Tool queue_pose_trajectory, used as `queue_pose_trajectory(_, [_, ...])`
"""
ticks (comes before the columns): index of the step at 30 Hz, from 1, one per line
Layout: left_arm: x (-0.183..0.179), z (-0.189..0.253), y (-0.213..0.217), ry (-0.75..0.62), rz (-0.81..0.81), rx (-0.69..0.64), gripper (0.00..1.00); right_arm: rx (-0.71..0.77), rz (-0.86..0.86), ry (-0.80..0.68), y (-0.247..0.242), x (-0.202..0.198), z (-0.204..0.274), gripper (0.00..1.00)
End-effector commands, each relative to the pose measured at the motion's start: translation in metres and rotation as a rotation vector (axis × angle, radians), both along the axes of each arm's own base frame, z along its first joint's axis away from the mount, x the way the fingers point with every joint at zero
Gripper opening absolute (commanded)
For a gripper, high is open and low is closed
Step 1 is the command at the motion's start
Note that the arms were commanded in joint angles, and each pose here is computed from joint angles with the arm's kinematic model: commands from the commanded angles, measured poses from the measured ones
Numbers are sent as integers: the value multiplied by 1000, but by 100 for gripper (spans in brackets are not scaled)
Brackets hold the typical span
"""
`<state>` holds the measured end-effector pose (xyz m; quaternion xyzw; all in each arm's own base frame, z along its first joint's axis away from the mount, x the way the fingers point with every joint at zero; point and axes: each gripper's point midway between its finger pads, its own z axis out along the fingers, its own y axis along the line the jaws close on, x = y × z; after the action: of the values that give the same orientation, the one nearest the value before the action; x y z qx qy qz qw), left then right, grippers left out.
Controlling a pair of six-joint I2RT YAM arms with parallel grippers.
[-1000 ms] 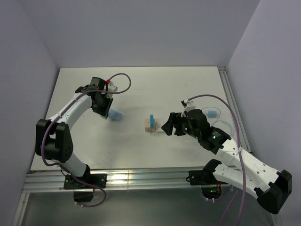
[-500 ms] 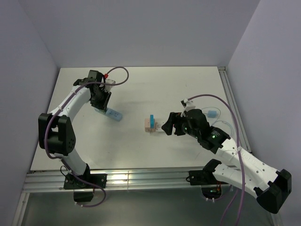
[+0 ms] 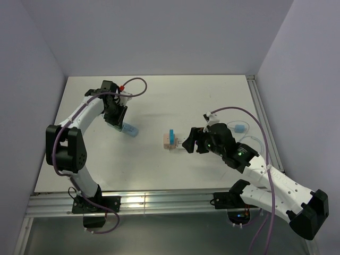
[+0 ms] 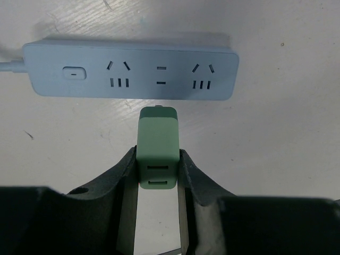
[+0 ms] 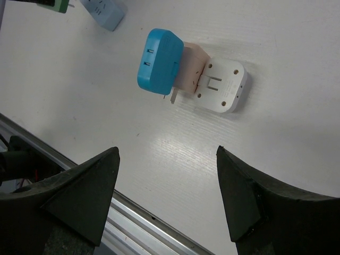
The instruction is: Insert the plug
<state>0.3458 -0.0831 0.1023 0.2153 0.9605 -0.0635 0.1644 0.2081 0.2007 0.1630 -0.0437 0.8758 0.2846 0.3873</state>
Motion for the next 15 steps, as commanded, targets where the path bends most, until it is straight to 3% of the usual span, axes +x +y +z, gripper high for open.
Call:
queue_pose_trajectory(1, [8, 1, -6, -3, -24, -25, 0, 5, -4, -36, 0, 6, 4, 80])
queue_pose_trajectory(15, [24, 12, -16, -55, -29, -69, 0, -1, 1, -25, 1, 7, 1, 80])
